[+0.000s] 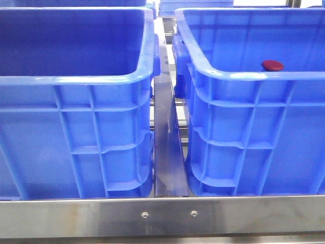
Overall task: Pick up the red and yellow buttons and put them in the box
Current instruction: 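Carry the yellow button with the right gripper over the receiving bin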
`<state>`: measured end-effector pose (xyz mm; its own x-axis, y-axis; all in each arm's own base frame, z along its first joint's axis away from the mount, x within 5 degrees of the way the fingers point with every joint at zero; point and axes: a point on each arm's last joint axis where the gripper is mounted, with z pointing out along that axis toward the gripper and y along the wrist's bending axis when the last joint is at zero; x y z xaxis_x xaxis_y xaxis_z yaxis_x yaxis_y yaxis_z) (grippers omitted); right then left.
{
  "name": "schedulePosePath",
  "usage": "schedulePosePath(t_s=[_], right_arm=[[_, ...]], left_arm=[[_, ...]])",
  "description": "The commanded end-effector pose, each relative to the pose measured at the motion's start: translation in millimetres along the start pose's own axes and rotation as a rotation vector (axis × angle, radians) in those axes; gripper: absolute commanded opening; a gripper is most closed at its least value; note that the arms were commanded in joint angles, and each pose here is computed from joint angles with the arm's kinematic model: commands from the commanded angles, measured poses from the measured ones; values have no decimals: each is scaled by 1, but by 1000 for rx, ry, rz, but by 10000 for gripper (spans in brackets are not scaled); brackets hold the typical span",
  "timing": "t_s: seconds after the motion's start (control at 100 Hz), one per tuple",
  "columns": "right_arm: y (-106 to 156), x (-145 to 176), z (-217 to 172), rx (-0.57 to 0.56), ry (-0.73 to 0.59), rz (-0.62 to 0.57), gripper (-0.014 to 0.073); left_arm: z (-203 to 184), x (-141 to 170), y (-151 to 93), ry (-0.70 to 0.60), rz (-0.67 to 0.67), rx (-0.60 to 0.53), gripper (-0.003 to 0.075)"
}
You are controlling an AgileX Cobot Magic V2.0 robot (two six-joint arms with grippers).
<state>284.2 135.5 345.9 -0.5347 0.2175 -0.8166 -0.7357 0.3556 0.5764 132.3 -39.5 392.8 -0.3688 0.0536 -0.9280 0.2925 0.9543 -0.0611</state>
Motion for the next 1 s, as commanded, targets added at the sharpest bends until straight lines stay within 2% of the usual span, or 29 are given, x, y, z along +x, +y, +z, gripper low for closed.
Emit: schedulePosePath(t_s=[0.0,0.11,0.2,0.32,0.44,0.49,0.63,0.8,0.99], right_arm=[[17,-25,-12,-69,-120,-38,164],[11,-29,-19,-39,-139,-64,164],[5,-33,-28,-1,-143,-91,164],[-2,-37,-42,70,-142,-133,164],[-6,-44,-61,172,-154,-185,164],[-7,-48,-70,222,-163,-214,164],[-11,-57,-94,388,-203,-281,164],[-27,-67,-119,601,-278,-279,164],[-52,-61,-138,903,-293,-315,164]], left_arm=[[-17,-6,7,-124,-33,-60,608],[-28,8,11,-141,-47,-108,576],[-35,17,11,-156,-49,-118,501],[-42,26,10,-171,-46,-118,312],[-47,28,9,-190,-40,-120,55],[-48,27,9,-195,-40,-121,-18],[-48,27,9,-196,-40,-121,-19],[-48,27,9,-194,-40,-121,-19],[-48,27,9,-194,-40,-121,-19]])
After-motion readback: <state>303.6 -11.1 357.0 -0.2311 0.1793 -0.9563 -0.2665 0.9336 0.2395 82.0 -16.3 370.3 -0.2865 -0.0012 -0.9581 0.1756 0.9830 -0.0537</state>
